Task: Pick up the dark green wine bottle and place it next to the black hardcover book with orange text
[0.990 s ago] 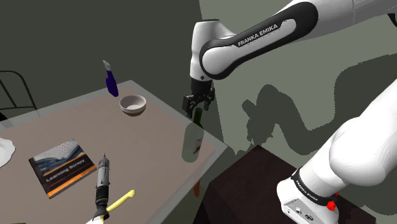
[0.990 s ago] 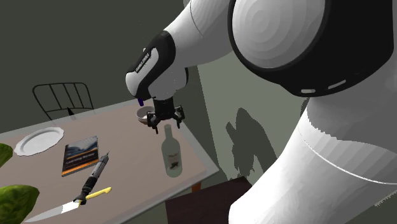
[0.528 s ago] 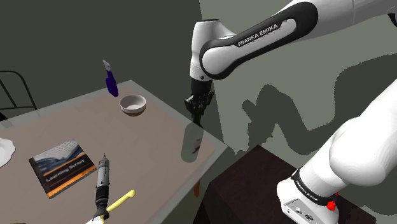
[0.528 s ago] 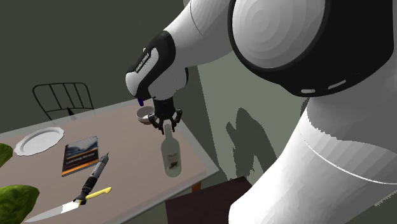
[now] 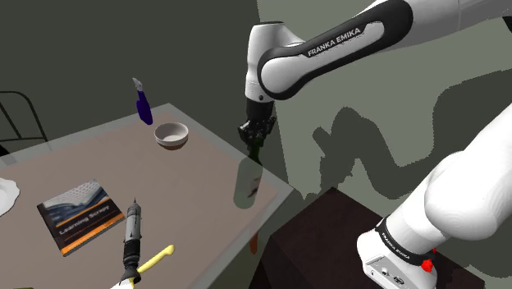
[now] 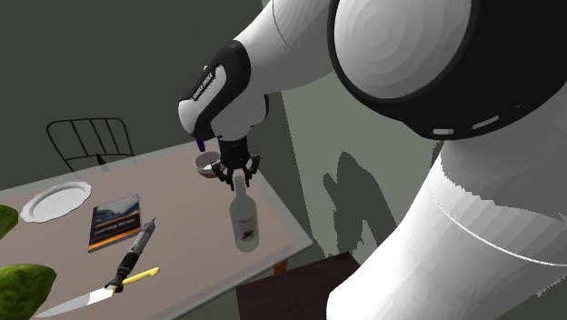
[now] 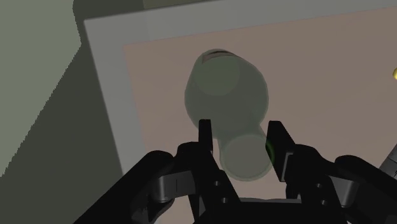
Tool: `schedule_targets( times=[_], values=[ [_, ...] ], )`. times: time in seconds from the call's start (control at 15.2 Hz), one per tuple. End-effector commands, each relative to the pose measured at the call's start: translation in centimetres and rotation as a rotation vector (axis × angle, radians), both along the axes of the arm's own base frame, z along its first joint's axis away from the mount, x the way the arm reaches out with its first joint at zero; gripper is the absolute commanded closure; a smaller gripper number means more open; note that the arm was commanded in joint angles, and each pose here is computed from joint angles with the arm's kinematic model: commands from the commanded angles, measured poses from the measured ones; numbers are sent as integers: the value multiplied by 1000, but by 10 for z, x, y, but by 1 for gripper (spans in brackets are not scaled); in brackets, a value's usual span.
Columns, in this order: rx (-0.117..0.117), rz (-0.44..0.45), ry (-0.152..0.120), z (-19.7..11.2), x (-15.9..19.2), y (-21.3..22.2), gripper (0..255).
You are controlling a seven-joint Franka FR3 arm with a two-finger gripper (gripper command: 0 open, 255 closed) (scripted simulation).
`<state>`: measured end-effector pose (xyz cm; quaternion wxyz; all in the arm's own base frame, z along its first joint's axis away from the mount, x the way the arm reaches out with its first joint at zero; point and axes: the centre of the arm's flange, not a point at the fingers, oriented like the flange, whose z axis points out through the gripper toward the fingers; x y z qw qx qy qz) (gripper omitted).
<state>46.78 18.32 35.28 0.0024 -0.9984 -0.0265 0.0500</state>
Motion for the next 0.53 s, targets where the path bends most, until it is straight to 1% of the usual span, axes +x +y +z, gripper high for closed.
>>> schedule_targets(
  times=[0.0, 0.46],
  values=[
    [0, 0, 0, 9, -1, 0, 255],
    [0, 0, 0, 46, -1, 0, 255]
  ],
)
